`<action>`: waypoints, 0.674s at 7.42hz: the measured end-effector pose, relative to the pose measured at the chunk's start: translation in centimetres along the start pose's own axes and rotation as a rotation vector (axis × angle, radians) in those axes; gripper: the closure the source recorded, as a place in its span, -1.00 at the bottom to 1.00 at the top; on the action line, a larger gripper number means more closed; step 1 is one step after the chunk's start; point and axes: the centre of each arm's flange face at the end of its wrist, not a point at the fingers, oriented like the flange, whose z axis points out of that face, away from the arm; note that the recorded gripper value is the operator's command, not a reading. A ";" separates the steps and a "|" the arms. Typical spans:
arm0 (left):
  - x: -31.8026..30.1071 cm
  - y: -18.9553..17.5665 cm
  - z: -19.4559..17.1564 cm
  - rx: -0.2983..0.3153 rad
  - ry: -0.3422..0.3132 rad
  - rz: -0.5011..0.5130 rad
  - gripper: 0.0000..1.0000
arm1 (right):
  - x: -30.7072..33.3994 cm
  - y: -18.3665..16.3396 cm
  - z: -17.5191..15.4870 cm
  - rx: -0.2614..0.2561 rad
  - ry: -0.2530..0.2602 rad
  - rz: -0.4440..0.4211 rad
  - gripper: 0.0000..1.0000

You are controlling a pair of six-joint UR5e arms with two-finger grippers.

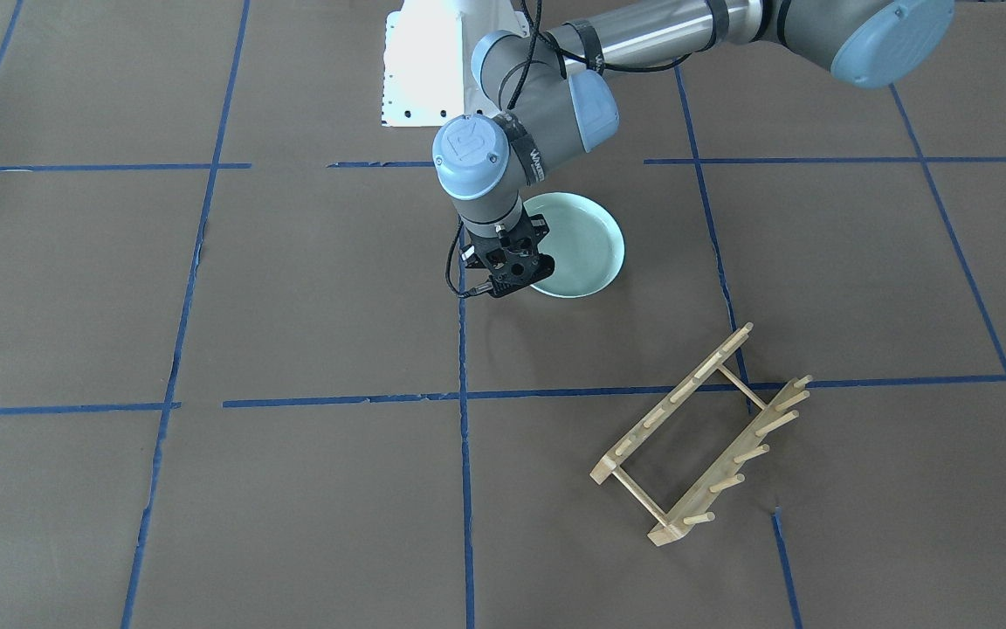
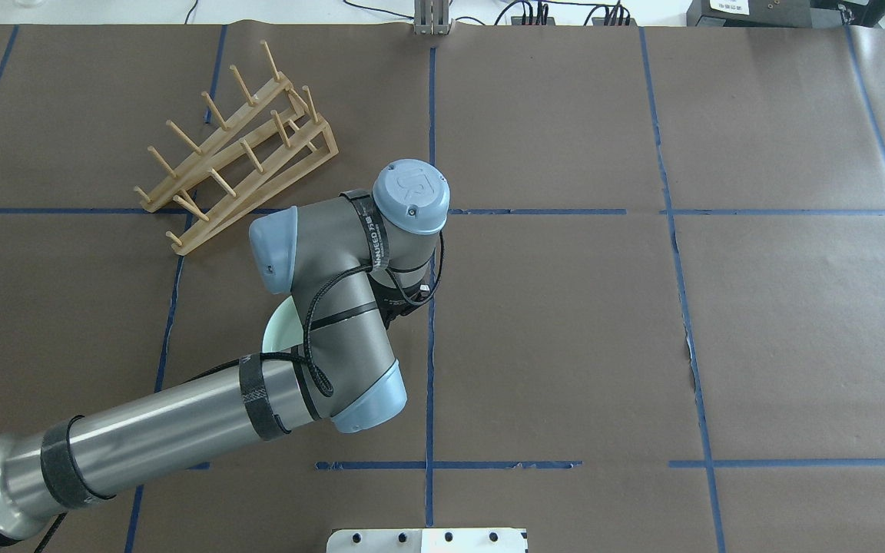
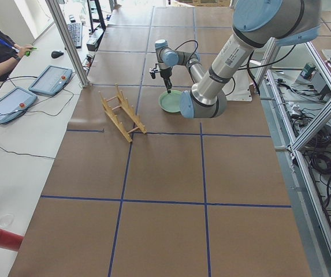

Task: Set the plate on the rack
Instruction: 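Grasp the rim of the pale green plate with the left gripper, then lift the plate with the left gripper and tilt it upright over the rack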

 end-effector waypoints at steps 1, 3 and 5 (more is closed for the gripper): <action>-0.2 0.0 -2.7 0.003 0.050 -0.009 1.00 | 0.0 0.0 0.0 0.000 0.000 0.000 -1.00; -1.2 -0.3 -9.6 0.007 0.179 -0.049 1.00 | 0.0 0.0 0.0 0.001 0.000 0.001 -1.00; -3.3 -2.6 -18.5 0.033 0.410 -0.099 1.00 | 0.0 0.0 0.0 0.000 0.000 0.001 -1.00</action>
